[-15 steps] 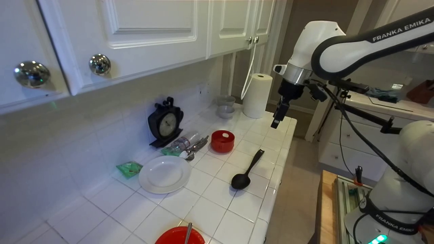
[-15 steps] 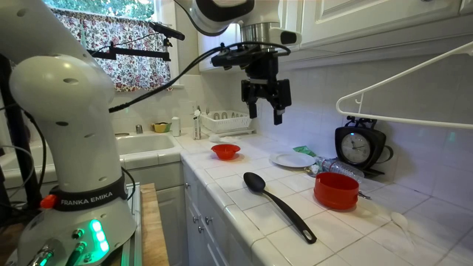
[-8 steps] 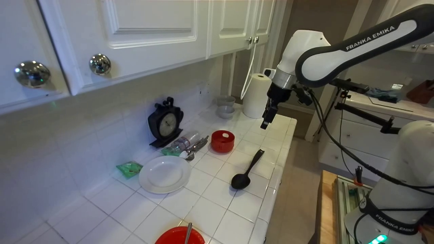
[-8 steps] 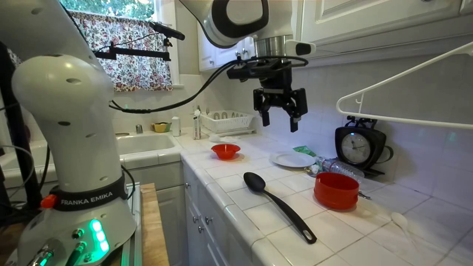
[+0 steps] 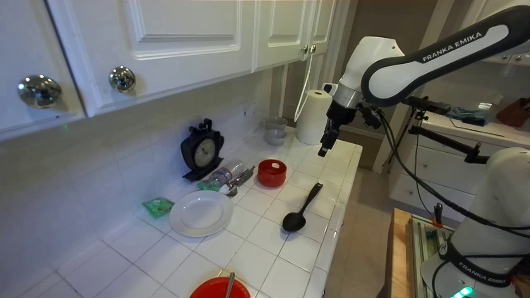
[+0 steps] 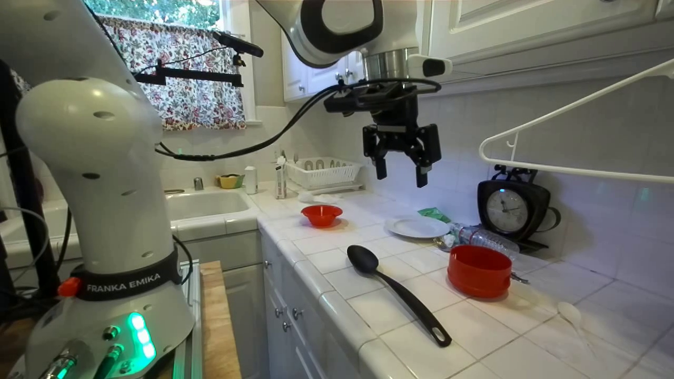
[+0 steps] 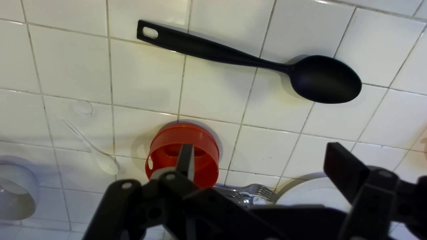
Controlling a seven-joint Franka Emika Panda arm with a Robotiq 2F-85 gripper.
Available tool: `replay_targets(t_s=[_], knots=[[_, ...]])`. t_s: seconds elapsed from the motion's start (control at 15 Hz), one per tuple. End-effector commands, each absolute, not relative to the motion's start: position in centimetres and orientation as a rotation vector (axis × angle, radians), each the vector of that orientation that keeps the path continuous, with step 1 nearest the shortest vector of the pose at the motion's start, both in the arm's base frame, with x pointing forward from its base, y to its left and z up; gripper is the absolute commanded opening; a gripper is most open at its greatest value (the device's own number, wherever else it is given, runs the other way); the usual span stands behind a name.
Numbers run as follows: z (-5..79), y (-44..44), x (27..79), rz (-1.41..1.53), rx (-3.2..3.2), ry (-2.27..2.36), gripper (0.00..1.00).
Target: Put the red object on it's side
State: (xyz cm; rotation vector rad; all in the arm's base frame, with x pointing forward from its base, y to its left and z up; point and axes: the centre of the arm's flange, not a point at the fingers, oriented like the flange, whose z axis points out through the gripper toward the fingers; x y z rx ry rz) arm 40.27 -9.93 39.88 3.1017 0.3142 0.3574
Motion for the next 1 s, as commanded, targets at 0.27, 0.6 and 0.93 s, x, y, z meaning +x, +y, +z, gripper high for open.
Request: replay_targets(t_s=[0.27,0.6,0.93], knots=[[38.5,-11.4,45.3,0.546,3.067,0.489,1.0],[35.3,-9.6,48.2,0.492,3.165,0.643,1.0],[32.4,-10.0,50.7,0.349,3.045,0.734,1.0]])
